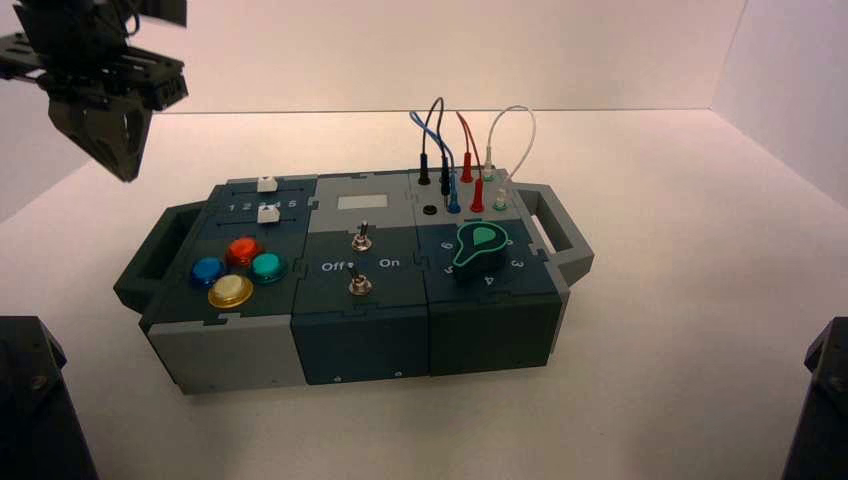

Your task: Move the box to the right.

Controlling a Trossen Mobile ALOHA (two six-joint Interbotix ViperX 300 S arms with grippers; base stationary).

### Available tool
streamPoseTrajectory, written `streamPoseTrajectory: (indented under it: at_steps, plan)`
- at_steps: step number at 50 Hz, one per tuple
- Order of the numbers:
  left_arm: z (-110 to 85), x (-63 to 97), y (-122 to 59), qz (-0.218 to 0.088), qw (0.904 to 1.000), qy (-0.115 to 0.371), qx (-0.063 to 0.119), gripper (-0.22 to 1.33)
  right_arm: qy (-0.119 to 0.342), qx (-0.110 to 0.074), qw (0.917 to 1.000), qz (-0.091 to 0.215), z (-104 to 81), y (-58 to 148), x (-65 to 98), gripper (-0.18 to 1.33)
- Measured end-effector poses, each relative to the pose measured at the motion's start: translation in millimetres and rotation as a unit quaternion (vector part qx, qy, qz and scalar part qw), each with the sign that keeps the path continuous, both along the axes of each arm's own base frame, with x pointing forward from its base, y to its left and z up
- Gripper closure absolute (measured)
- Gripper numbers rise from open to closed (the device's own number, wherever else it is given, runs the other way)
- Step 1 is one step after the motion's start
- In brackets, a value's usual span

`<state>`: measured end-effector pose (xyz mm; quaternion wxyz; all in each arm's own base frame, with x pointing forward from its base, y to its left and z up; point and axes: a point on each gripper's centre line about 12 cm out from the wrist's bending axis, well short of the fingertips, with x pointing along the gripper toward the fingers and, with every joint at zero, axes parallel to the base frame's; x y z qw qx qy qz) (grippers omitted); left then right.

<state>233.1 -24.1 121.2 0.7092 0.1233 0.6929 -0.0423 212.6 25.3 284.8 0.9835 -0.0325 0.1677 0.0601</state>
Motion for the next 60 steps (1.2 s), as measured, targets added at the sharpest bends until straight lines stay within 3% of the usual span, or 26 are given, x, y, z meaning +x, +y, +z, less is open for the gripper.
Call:
streamPoseTrajectory:
  at_steps: [24, 37, 60]
  plan:
    - [-18.9, -10.4, -12.5, -0.028, 0.9969, 0.071, 0.017, 1.28, -0.001, 0.001, 1.0, 0.0, 0.6, 0, 0.1, 1.29]
    - [-35.3, -19.6, -15.1, -0.038, 0.9896, 0.135, 0.033, 1.28, -0.001, 0.001, 1.0, 0.0, 1.3, 0, 0.2, 1.29]
    - [-44.3, -22.9, -23.8, -0.062, 0.9855, 0.152, 0.041, 1.28, -0.001, 0.001, 1.0, 0.0, 1.7, 0, 0.3, 1.29]
